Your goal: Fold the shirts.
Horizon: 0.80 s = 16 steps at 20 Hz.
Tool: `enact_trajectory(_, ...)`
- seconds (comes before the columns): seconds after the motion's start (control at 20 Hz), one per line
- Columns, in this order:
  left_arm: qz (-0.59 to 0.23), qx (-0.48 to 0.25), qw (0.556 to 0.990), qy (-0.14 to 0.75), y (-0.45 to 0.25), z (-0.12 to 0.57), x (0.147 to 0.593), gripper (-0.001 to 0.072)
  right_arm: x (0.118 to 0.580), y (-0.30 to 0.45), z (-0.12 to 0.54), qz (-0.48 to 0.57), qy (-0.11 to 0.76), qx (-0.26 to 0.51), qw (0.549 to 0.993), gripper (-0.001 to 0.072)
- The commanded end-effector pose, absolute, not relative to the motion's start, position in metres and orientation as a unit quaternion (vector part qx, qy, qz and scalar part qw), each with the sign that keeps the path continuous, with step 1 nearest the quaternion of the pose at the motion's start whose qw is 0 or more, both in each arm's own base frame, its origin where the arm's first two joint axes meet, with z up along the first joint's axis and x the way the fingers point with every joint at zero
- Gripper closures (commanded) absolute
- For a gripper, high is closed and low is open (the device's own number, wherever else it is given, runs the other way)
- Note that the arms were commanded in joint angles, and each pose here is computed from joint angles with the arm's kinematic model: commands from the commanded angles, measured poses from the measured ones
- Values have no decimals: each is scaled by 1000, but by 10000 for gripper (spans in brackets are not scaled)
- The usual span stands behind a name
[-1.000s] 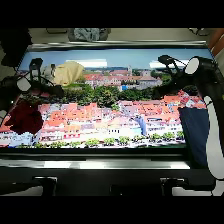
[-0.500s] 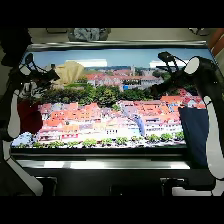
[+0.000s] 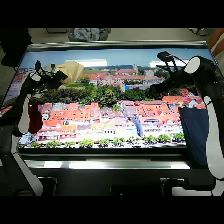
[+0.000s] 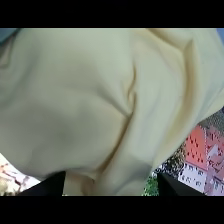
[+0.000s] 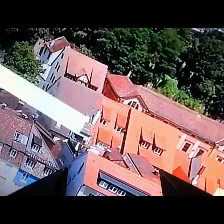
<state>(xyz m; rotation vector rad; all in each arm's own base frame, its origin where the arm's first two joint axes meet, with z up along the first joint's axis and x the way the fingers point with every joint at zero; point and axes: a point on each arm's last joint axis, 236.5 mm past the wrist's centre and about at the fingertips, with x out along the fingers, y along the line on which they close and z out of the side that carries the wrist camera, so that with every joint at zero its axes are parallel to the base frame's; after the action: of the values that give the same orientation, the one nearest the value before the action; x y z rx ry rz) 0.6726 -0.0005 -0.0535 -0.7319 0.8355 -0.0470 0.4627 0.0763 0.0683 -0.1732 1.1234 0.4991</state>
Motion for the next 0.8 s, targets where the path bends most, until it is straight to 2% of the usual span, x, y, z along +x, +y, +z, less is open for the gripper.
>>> enact_trajectory(0.0,-9,-369,855,366,3,-49,685,248,455,78,66,240,539,-79,804,21)
enact_trajectory(0.15,-1,-385,850,359,4,-47,688,679,455,78,66,232,542,-67,805,20)
enact_trajectory(0.3,-31,-403,847,345,-1,-11,686,682,459,77,67,227,536,-65,811,20)
enact_trajectory(0.4,-95,-362,885,278,-11,80,684,683,461,75,72,233,527,-80,814,50)
enact_trajectory(0.45,-134,-322,909,231,-21,146,673,682,462,75,82,239,514,-96,818,108)
enact_trajectory(0.5,-170,-278,926,188,-34,209,654,682,465,73,97,241,493,-114,828,110)
enact_trajectory(0.6,-237,-179,949,108,-71,331,586,682,471,65,149,223,434,-150,860,110)
enact_trajectory(0.65,-269,-134,951,72,-93,384,541,682,471,59,183,205,397,-167,879,110)
enact_trajectory(0.75,-317,-90,944,14,-131,459,455,682,455,49,251,175,327,-193,908,109)
